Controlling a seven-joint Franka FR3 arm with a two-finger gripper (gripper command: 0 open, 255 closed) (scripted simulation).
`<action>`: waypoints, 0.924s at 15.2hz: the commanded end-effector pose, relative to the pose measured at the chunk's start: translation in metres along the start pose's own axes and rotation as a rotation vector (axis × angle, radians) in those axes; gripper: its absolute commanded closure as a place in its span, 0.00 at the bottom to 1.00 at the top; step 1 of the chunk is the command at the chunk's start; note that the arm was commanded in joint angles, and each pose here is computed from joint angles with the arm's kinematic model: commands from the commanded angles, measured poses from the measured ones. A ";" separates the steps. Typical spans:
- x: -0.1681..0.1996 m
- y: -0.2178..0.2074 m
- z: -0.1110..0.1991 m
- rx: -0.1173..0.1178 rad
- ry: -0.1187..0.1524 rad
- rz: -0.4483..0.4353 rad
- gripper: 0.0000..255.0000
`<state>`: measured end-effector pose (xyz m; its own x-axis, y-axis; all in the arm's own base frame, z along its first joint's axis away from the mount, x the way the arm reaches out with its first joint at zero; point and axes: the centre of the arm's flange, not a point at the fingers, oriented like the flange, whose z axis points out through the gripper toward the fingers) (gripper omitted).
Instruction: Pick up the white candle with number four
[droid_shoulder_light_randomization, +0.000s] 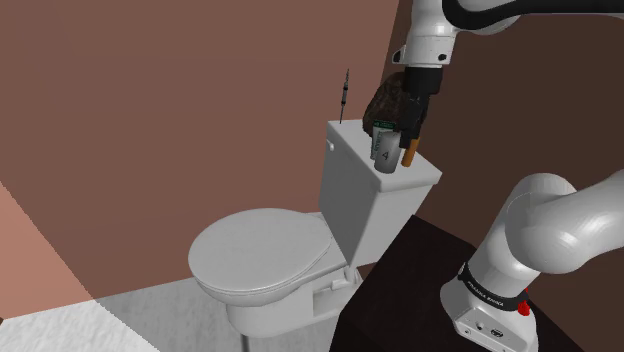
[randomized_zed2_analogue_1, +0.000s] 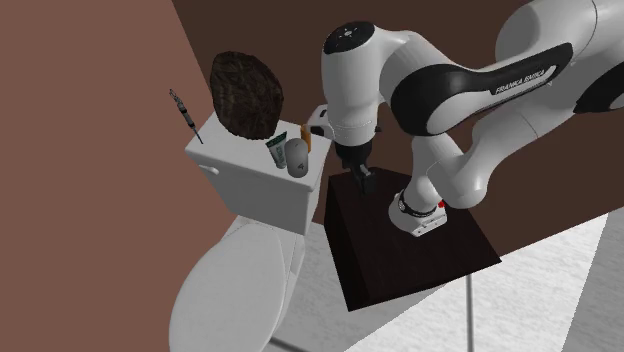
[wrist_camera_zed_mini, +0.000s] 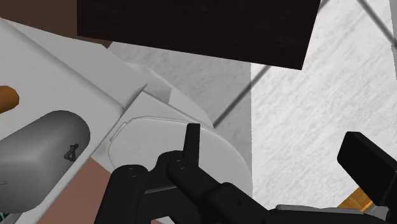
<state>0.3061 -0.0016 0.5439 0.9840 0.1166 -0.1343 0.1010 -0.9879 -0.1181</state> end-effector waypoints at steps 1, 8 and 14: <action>0.000 0.000 0.000 0.000 0.000 0.000 0.00; -0.004 0.087 0.023 -0.019 0.112 -0.106 0.00; 0.002 0.161 0.041 -0.034 0.207 -0.196 0.00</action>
<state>0.3234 -0.1387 0.4723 0.9598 0.2797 0.0245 0.2807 -0.9540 -0.1050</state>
